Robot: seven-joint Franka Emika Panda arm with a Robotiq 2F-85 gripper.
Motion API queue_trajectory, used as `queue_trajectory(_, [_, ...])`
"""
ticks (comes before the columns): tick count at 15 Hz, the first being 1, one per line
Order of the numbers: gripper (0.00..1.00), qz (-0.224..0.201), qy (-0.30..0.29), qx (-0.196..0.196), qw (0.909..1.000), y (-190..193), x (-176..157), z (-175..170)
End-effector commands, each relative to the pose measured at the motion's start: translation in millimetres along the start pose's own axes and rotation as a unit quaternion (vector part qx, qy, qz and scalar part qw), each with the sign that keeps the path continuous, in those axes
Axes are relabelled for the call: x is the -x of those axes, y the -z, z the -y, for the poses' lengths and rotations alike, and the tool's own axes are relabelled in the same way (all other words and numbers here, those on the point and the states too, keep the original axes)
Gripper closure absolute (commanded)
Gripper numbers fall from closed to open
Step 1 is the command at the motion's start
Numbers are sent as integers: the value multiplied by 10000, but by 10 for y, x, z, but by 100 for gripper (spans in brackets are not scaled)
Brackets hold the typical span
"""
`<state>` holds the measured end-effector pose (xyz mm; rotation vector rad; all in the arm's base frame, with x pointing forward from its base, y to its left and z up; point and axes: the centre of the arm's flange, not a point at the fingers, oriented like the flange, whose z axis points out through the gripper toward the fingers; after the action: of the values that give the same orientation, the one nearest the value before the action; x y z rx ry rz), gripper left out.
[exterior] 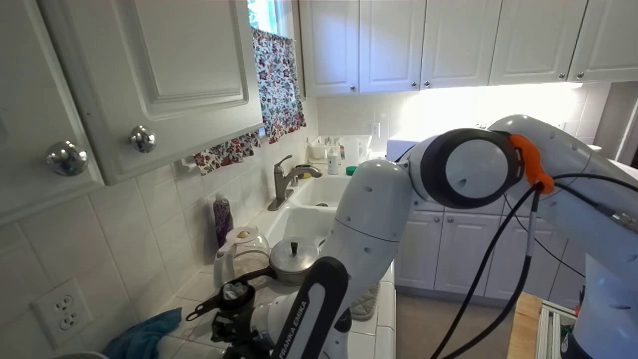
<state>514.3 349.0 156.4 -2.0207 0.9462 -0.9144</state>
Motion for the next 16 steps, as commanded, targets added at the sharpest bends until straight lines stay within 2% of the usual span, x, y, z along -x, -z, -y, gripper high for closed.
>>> queue_trajectory(1, [100,31,118,-33,9999,-49,103,17])
queue_trajectory(4, [100,52,167,-11,9998,11,172,41])
queue_trajectory(5, [74,55,185,-3,9998,37,195,54])
queue_trajectory(6, [73,54,192,4,9998,61,210,67])
queue_trajectory(12, [33,-20,344,151,9993,194,303,150])
queue_trajectory(16, [4,-361,438,194,9982,334,250,211])
